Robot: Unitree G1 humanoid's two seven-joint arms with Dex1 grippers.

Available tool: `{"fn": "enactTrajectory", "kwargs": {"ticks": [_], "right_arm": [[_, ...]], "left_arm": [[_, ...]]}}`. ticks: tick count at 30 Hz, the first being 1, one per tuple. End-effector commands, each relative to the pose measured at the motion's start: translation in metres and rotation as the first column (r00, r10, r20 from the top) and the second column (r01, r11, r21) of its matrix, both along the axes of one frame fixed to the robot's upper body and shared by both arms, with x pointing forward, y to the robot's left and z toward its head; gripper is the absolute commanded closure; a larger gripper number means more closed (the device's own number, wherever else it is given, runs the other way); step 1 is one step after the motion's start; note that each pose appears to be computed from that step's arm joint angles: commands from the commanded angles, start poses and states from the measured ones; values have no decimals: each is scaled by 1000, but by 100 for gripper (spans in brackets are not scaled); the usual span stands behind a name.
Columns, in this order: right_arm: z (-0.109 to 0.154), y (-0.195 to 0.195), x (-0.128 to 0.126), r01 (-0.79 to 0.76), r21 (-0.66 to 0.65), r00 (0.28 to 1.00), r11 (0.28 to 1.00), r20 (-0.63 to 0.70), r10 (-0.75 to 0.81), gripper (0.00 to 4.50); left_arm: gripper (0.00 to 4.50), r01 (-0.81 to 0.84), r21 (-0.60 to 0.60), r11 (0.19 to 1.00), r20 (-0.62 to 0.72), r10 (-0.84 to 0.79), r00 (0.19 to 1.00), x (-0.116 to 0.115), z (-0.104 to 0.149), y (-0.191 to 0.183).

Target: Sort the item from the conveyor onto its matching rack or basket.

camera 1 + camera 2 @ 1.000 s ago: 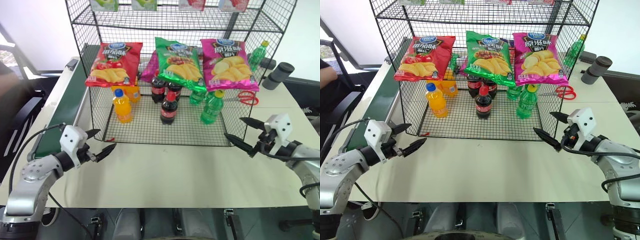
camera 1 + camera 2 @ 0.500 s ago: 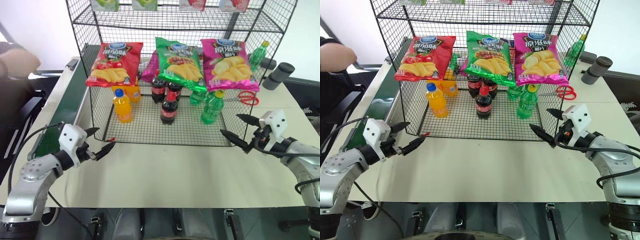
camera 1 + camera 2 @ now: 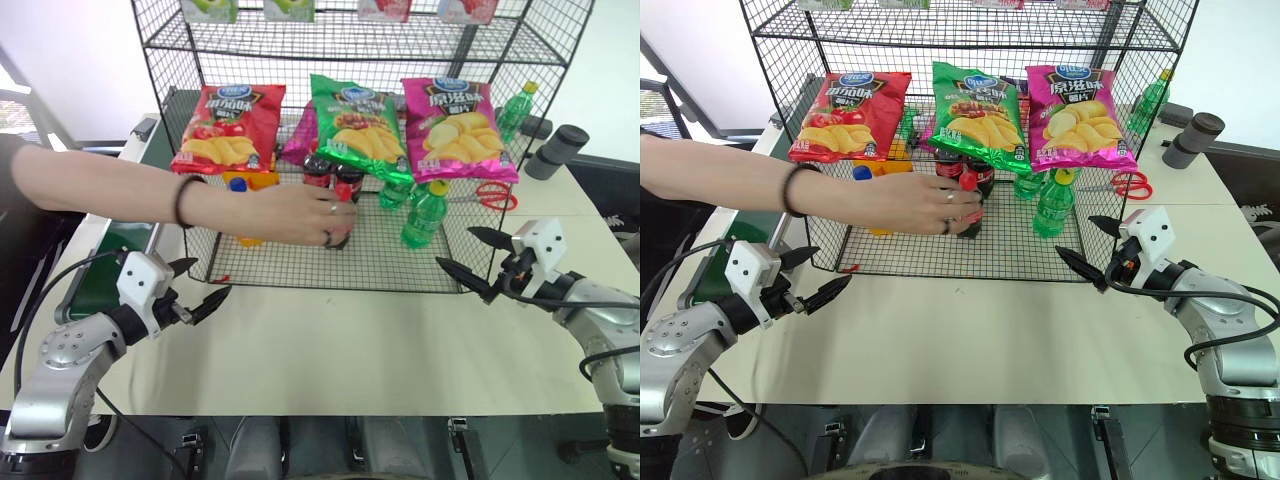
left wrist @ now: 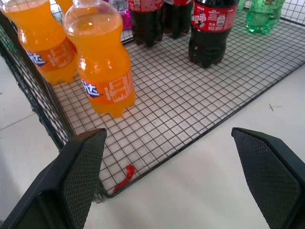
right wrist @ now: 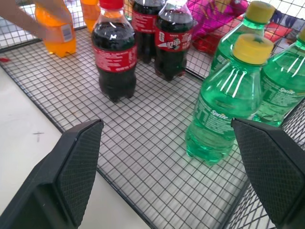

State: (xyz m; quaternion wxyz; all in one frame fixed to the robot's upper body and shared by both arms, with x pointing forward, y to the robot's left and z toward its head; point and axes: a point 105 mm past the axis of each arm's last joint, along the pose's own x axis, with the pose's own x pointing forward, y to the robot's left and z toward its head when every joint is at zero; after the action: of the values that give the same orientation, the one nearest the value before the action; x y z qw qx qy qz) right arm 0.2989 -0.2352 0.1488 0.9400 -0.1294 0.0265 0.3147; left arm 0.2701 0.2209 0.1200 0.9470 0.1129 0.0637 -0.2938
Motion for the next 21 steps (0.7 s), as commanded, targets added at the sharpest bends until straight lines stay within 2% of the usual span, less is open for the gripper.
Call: {"fn": "enactTrajectory", "kwargs": {"ticks": [1, 21], "right_arm": [[3, -1, 1, -5, 2, 999, 1000, 49, 5, 4], [-15, 14, 4, -42, 25, 997, 999, 61, 41, 4]], "left_arm": [[0, 5, -9, 1000, 48, -5, 999, 1, 14, -2], [0, 24, -25, 999, 52, -23, 998, 4, 15, -7]]}}
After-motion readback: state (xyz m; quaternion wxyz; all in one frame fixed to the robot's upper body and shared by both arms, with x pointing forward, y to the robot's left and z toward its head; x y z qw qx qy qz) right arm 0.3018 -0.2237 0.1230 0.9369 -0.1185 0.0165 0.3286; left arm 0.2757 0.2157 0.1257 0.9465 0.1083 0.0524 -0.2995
